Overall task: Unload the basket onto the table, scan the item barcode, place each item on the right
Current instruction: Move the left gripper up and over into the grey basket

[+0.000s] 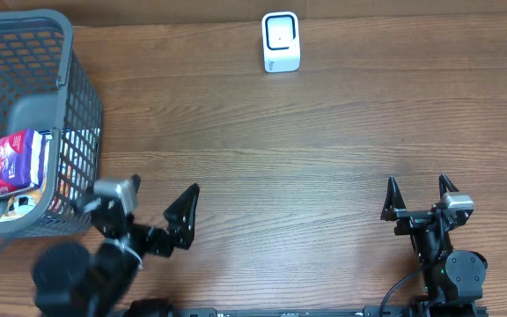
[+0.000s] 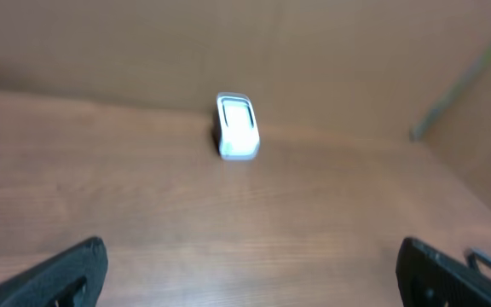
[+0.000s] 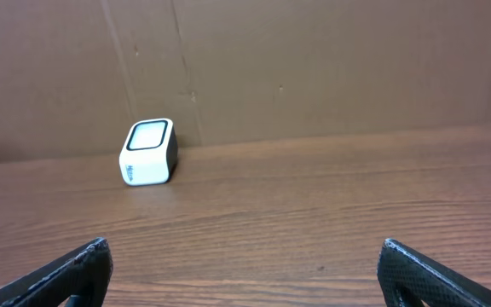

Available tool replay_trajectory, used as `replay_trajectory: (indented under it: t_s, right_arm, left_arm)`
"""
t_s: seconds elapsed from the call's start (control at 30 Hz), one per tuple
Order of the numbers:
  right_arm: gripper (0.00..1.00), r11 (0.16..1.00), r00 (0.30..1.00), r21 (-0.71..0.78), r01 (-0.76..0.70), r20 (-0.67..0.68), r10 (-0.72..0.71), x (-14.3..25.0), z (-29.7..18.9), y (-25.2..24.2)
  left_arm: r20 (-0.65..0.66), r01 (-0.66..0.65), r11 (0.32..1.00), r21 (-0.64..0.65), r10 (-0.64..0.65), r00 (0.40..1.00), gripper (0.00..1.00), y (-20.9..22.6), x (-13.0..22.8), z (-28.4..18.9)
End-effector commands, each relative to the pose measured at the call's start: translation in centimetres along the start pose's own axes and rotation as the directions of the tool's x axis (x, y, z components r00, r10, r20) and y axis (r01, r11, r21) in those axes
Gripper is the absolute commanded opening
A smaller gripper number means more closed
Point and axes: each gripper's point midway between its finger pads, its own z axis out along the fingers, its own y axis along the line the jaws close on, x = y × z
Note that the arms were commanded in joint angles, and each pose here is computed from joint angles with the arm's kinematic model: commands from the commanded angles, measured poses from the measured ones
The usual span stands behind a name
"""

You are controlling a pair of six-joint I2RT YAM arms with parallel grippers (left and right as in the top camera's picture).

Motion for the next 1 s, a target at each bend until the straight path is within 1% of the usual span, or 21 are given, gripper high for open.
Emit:
replay_trajectory:
  t_s: [0.0, 0.07, 0.1, 0.13, 0.2, 0.23, 0.3, 0.37, 0.4, 0.43, 0.5, 0.6, 0.67, 0.7, 0.73, 0.8, 0.87, 0.97]
  right_arm:
    - [1.00, 1.000, 1.000, 0.008, 0.003, 0.004, -0.003, 0.2, 0.0, -0.2]
    - [1.00, 1.000, 1.000, 0.008, 0.003, 0.004, -0.003, 0.2, 0.0, -0.2]
    - [1.00, 1.000, 1.000, 0.008, 0.003, 0.004, -0.003, 0.2, 0.0, -0.2]
    - [1.00, 1.000, 1.000, 0.008, 0.003, 0.004, -0.003, 0.2, 0.0, -0.2]
    - [1.00, 1.000, 1.000, 0.008, 0.003, 0.004, -0.003, 0.2, 0.0, -0.2]
    - [1.00, 1.000, 1.000, 0.008, 0.003, 0.004, -0.003, 0.2, 0.0, -0.2]
    - [1.00, 1.000, 1.000, 0.008, 0.003, 0.004, -0.003, 0.2, 0.0, -0.2]
    - [1.00, 1.000, 1.000, 0.008, 0.003, 0.004, -0.003, 0.2, 0.0, -0.2]
    - [1.00, 1.000, 1.000, 0.008, 0.003, 0.004, -0.003, 0.2, 0.0, -0.2]
    - [1.00, 1.000, 1.000, 0.008, 0.003, 0.004, -0.003, 0.2, 0.0, -0.2]
    - [1.00, 1.000, 1.000, 0.008, 0.003, 0.004, -0.003, 0.2, 0.0, -0.2]
    - [1.00, 1.000, 1.000, 0.008, 0.003, 0.004, -0.003, 0.2, 0.0, -0.2]
    - [1.00, 1.000, 1.000, 0.008, 0.003, 0.004, -0.003, 0.2, 0.0, -0.2]
    - [1.00, 1.000, 1.000, 0.008, 0.003, 0.004, -0.003, 0.2, 0.0, -0.2]
    - [1.00, 1.000, 1.000, 0.008, 0.003, 0.004, -0.003, 0.2, 0.0, -0.2]
    - [1.00, 1.000, 1.000, 0.008, 0.003, 0.004, -0.003, 0.2, 0.0, -0.2]
    - [1.00, 1.000, 1.000, 0.008, 0.003, 0.004, -0.003, 0.2, 0.0, -0.2]
    - [1.00, 1.000, 1.000, 0.008, 0.003, 0.004, -0.003, 0.2, 0.0, -0.2]
  left_arm:
    - [-0.052, -0.194, 0.973, 0.129, 0.202, 0.978, 1.00, -2.9, -4.0, 0.4]
    - [-0.096, -0.194, 0.976, 0.099, 0.204, 0.974, 1.00, -2.5, -5.1, 0.9]
    - [-0.184, -0.150, 0.988, 0.028, 0.152, 0.971, 1.00, -1.3, -5.9, 1.3]
    - [-0.243, -0.127, 0.992, -0.025, 0.118, 0.963, 1.00, -0.5, -6.1, 1.5]
    - [-0.340, -0.120, 0.986, -0.114, 0.074, 0.938, 1.00, 0.9, -6.8, 1.5]
    - [-0.370, -0.124, 0.980, -0.155, 0.059, 0.927, 1.00, 1.5, -7.5, 1.5]
    - [-0.389, -0.131, 0.965, -0.226, 0.034, 0.921, 1.00, 2.4, -8.9, 1.3]
    - [-0.353, -0.093, 0.934, -0.345, -0.038, 0.935, 1.00, 4.0, -11.0, 0.8]
    - [-0.309, -0.064, 0.903, -0.425, -0.078, 0.948, 1.00, 5.3, -12.6, 0.3]
    - [-0.273, -0.044, 0.880, -0.473, -0.099, 0.957, 1.00, 6.3, -13.7, -0.1]
    - [-0.199, 0.019, 0.841, -0.540, -0.149, 0.969, 1.00, 8.1, -15.6, -1.0]
    - [-0.084, 0.137, 0.768, -0.626, -0.241, 0.967, 1.00, 11.2, -17.3, -2.6]
    - [0.010, 0.228, 0.677, -0.700, -0.310, 0.951, 1.00, 14.2, -17.8, -4.2]
    - [0.035, 0.251, 0.648, -0.719, -0.328, 0.944, 1.00, 15.2, -17.8, -4.8]
    - [0.089, 0.303, 0.582, -0.755, -0.367, 0.926, 1.00, 17.4, -17.8, -5.8]
    - [0.149, 0.363, 0.514, -0.777, -0.411, 0.899, 1.00, 19.6, -17.7, -6.5]
    - [0.192, 0.412, 0.464, -0.784, -0.450, 0.872, 1.00, 21.3, -17.4, -6.6]
    - [0.201, 0.429, 0.414, -0.803, -0.489, 0.849, 1.00, 23.8, -16.7, -6.2]
